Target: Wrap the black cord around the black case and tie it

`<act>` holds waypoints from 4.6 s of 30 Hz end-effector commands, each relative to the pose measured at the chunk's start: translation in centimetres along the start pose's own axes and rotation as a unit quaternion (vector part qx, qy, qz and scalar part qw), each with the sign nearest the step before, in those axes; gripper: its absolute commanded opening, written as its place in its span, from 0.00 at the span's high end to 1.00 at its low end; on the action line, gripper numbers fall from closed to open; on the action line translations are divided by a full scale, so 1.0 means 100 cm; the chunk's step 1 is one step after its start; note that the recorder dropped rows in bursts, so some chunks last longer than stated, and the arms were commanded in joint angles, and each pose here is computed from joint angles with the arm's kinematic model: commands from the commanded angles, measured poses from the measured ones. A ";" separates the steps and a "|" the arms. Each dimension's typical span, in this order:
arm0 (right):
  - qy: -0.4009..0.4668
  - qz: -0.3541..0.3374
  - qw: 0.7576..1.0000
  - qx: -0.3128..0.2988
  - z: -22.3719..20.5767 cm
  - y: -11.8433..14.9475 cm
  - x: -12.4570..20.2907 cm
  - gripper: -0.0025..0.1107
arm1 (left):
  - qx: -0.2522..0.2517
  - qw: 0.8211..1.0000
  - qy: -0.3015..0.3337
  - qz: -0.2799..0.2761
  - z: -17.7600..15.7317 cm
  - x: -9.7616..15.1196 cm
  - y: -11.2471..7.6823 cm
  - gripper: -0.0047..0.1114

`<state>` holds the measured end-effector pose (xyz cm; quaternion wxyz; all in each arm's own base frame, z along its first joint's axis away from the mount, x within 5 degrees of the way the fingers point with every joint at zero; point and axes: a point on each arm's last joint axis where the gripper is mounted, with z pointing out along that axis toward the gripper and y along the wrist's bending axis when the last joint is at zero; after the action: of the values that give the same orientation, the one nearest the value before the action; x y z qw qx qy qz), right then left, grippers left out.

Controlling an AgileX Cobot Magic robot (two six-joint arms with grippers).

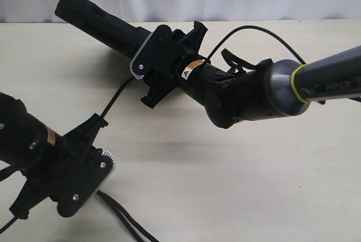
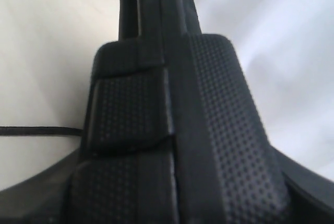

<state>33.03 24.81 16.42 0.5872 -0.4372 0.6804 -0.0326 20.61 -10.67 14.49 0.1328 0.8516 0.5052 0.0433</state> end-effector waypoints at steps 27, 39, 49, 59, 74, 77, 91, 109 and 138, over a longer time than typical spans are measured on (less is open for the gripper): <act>0.018 0.054 0.998 0.009 0.000 -0.004 0.003 0.94 | 0.003 0.985 0.013 -0.172 0.000 -0.001 0.027 0.96; 0.030 0.154 0.986 0.064 -0.001 -0.013 0.007 0.94 | -0.107 0.893 0.087 -0.429 -0.085 0.094 0.000 0.96; 0.030 0.199 0.977 0.068 -0.001 -0.013 0.008 0.94 | -0.233 0.725 -0.041 -0.647 -0.086 0.127 0.016 0.96; 0.030 0.225 0.972 0.067 -0.001 -0.013 0.008 0.94 | -0.092 0.711 -0.126 -0.686 -0.063 0.136 0.055 0.96; 0.041 0.228 0.972 0.028 -0.026 -0.028 -0.022 0.94 | -0.118 0.755 -0.116 -0.634 -0.065 0.143 0.064 0.96; 0.044 0.233 0.971 0.030 -0.026 -0.028 -0.021 0.94 | -0.101 0.768 -0.123 -0.620 -0.064 0.139 0.062 0.96; 0.048 0.222 0.974 0.023 -0.026 -0.027 -0.021 0.94 | -0.031 0.753 -0.170 -0.635 -0.043 0.124 0.093 0.96; 0.057 0.168 0.984 0.009 -0.026 -0.025 -0.020 0.94 | 0.064 0.703 -0.199 -0.680 -0.028 0.136 0.124 0.96; 0.100 0.155 0.982 -0.040 -0.028 -0.015 -0.014 0.33 | 0.022 0.696 -0.271 -0.665 -0.049 0.153 0.180 0.96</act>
<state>31.85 23.46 19.60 0.5216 -0.3640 0.7715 0.0167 42.21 -4.51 22.45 0.2238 0.2710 0.8872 -0.2987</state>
